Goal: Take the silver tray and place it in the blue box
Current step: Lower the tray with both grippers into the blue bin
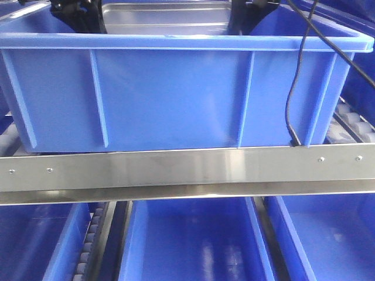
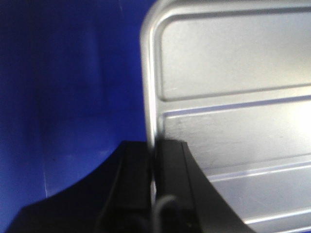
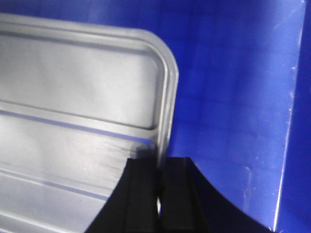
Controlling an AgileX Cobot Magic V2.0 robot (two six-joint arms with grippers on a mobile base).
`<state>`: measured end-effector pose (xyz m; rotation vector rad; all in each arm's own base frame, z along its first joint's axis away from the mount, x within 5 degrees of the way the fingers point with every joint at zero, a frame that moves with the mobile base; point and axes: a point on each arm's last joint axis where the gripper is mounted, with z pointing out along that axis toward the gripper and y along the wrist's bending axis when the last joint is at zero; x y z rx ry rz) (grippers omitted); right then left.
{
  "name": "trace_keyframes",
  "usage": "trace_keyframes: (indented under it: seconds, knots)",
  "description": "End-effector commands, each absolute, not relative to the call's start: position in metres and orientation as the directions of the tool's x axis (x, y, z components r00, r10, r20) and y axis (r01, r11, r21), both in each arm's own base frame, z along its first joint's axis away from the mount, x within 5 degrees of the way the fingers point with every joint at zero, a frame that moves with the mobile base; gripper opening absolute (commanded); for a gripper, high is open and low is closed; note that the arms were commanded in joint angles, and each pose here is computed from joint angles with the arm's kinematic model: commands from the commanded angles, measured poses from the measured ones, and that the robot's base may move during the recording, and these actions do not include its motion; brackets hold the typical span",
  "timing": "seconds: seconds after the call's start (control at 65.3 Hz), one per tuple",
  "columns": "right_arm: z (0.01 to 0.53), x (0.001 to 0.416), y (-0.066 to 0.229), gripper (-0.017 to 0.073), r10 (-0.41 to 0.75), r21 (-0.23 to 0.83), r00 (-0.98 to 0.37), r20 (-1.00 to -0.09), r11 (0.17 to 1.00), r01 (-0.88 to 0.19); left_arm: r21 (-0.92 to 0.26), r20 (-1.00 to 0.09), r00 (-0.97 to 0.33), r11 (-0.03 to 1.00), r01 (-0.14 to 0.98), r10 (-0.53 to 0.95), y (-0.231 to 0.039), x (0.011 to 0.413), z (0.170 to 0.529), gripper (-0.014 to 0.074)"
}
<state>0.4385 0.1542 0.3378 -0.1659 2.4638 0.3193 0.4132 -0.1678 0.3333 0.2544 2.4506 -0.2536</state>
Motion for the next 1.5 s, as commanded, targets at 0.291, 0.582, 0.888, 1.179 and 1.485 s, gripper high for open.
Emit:
trace_keyframes:
  seconds: [0.291,0.582,0.888,1.179,1.485]
  knots:
    - [0.3871,0.4233,0.1764,0.0058,0.063,0.348,-0.682,-0.728,0.892,-0.289,-0.29,-0.744,-0.668,0.904,0.313,-0.008,-0.19,0.4,0.3788,-0.0015]
    - [0.3864,0.423,0.1764,0.0058,0.06,0.347,-0.687,-0.724,0.892,-0.288,-0.292,-0.755,-0.655,0.903,0.315,-0.016,-0.1902,0.4011,0.3801,-0.0015]
    - [0.3865,0.423,0.1765,0.0058,0.062,0.35,-0.688,-0.723,0.892,-0.288,-0.292,-0.756,-0.654,0.903,0.315,-0.017,-0.1903,0.4012,0.3803,-0.0015]
    - [0.3862,0.4228,0.1765,0.0058,0.06,0.349,-0.69,-0.722,0.892,-0.287,-0.291,-0.749,-0.663,0.904,0.314,-0.011,-0.1901,0.4005,0.3793,-0.0015]
    - [0.3864,0.4229,0.1765,0.0114,0.061,0.349,-0.688,-0.723,0.892,-0.288,-0.264,-0.754,-0.657,0.909,0.323,0.014,-0.193,0.3988,0.3788,-0.0013]
